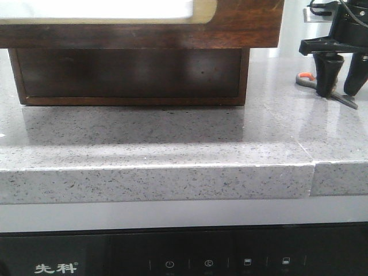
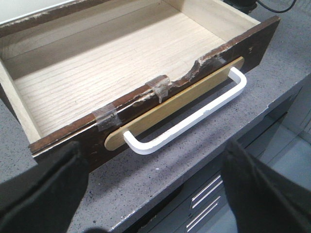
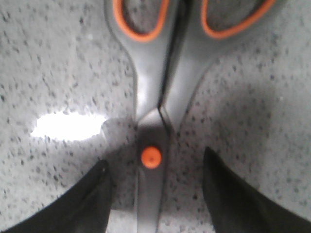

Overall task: Put scissors in drawer with both arms
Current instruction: 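Lower the right gripper onto the grey-orange scissors and grasp them, then lift the scissors with the right gripper and carry them over the drawer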

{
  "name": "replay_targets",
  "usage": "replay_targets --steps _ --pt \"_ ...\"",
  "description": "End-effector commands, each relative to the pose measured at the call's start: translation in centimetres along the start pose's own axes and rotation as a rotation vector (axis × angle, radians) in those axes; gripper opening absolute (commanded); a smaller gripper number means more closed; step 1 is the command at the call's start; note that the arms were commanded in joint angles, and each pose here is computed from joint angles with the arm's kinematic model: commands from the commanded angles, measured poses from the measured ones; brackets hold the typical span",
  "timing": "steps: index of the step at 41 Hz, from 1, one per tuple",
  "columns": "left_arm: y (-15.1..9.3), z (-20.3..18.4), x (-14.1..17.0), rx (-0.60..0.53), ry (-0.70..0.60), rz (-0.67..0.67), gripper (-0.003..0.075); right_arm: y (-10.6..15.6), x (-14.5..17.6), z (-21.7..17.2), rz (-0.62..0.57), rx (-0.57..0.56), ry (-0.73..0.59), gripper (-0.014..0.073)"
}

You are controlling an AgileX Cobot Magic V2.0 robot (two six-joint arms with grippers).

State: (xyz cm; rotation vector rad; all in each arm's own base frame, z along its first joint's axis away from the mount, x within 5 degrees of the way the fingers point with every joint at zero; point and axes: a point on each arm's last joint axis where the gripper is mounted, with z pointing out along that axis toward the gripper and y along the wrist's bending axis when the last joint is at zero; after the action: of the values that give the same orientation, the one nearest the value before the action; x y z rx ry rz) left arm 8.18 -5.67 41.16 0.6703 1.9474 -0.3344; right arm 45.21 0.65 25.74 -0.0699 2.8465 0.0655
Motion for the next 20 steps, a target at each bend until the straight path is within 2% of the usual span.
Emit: replay_targets --steps 1,7,14,20 --pt "0.01 -0.67 -1.44 0.003 -0.102 -0.007 0.0546 0.17 -0.81 -2.91 -0.016 -0.004 -0.097 0.0435" --pt "0.01 -0.67 -1.44 0.003 -0.102 -0.007 0.0546 0.16 -0.74 -2.18 -0.022 -0.008 -0.06 0.0403" --pt "0.01 -0.67 -1.44 0.003 -0.102 -0.007 0.0546 0.18 -0.84 -2.51 -0.027 -0.008 -0.066 0.0204" --pt "0.01 -0.67 -1.44 0.003 -0.102 -0.007 0.0546 0.22 -0.82 -2.51 -0.026 -0.013 -0.064 0.0095"
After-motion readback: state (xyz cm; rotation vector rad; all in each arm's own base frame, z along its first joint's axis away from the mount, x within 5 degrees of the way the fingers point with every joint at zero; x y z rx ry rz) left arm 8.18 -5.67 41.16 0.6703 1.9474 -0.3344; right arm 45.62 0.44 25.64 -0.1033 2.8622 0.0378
